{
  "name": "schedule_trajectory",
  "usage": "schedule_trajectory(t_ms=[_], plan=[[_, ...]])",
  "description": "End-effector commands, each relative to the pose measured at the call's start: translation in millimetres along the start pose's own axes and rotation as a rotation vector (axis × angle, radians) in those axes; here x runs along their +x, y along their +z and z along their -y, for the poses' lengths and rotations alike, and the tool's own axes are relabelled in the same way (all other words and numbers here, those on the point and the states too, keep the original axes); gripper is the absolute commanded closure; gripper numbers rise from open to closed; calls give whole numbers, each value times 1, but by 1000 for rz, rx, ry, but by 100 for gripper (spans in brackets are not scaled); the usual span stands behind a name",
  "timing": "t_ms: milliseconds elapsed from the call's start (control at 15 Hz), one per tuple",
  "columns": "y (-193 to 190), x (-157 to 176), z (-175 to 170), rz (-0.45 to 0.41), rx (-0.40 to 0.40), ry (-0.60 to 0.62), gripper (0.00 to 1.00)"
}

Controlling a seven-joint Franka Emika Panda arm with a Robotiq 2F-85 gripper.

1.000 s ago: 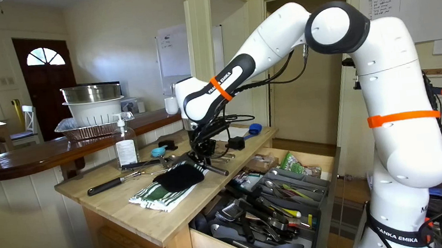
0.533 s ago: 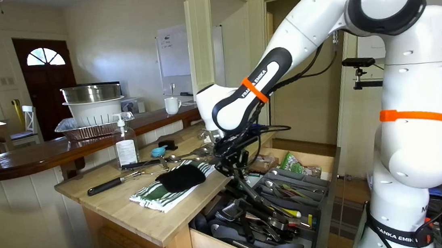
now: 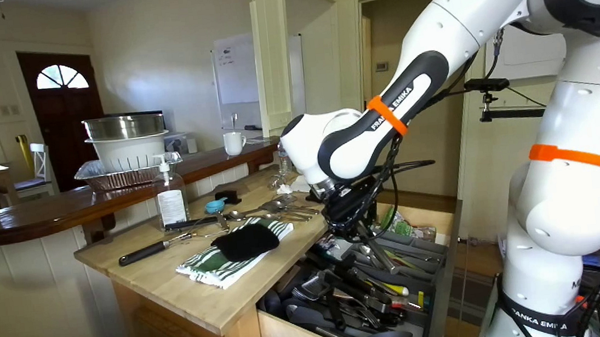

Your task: Put the spatula inside the drawer

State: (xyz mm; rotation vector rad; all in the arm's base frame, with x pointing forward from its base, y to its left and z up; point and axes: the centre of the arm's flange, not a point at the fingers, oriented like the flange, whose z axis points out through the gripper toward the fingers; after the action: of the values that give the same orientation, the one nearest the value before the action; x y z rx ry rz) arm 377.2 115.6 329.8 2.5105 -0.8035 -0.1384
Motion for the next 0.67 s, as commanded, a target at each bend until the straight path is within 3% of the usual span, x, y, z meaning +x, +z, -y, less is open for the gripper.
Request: schedule_trajectory(t_ms=[0,200,267,400,600], plan=[[-2,2,1,-26,-1,-44,76],[-2,10,-2,-54,6,-101,76],[-2,11,-2,-55,5,-106,94],[-14,8,15,-69,-17,-178,94],[-18,-19,25,46,-47,-209,94]])
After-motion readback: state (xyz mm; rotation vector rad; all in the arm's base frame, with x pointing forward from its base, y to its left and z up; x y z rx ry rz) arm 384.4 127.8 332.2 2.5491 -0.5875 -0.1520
